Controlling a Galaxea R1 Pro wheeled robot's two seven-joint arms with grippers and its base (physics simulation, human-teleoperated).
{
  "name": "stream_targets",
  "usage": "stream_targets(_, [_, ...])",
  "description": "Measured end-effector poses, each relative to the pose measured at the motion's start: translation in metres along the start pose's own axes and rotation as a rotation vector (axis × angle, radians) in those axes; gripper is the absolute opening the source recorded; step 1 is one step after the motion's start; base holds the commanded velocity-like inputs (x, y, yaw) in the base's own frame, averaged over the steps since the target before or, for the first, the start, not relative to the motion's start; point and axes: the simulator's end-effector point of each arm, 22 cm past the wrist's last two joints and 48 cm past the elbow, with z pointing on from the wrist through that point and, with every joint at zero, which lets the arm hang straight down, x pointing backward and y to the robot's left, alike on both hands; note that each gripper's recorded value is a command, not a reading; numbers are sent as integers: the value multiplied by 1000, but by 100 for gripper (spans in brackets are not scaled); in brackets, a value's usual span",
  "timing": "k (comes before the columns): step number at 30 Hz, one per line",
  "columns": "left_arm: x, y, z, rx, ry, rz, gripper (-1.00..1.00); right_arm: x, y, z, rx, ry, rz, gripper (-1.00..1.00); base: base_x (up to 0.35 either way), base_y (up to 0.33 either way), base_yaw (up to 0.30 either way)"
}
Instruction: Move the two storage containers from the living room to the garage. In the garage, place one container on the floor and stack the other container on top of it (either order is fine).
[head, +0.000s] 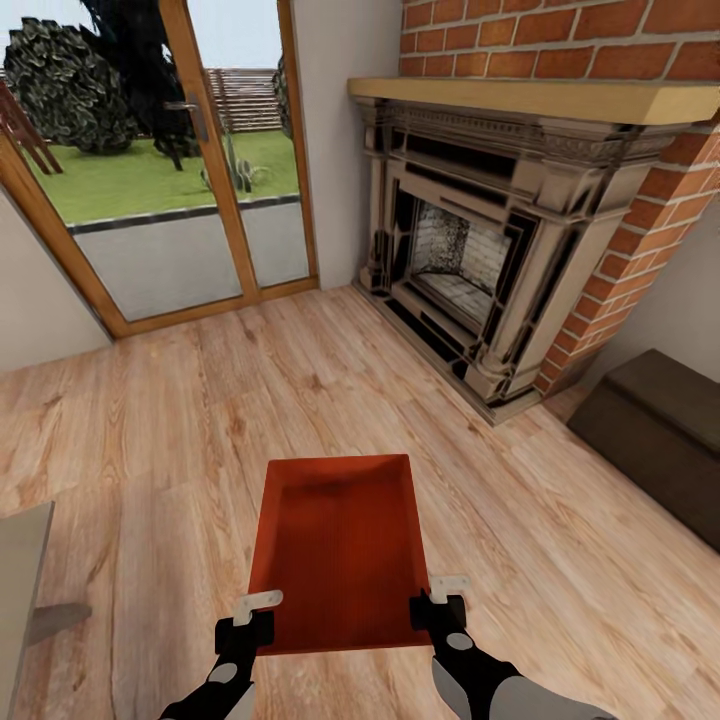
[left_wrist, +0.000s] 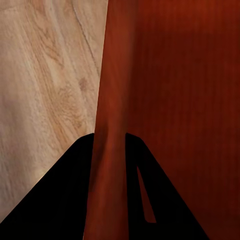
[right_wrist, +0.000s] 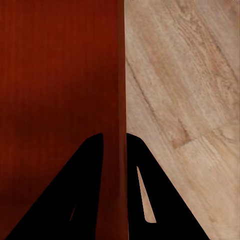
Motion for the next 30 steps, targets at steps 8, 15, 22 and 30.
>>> stream_targets(8, [-7, 0, -1, 1, -12, -2, -100, -7, 0, -2, 0, -13, 0, -100, 0, 0, 0])
stream_targets(15, [-14, -1, -3, 1, -27, -2, -100, -13, -1, -4, 0, -26, 4, -100, 0, 0, 0])
stream_targets(22, [-20, -1, -4, 2, -38, -3, -100, -18, -1, -6, 0, -37, 8, -100, 0, 0, 0])
stream_targets(30, [-27, -1, -6, 3, -51, -5, -100, -25, -1, -8, -1, -49, 7, -100, 0, 0, 0])
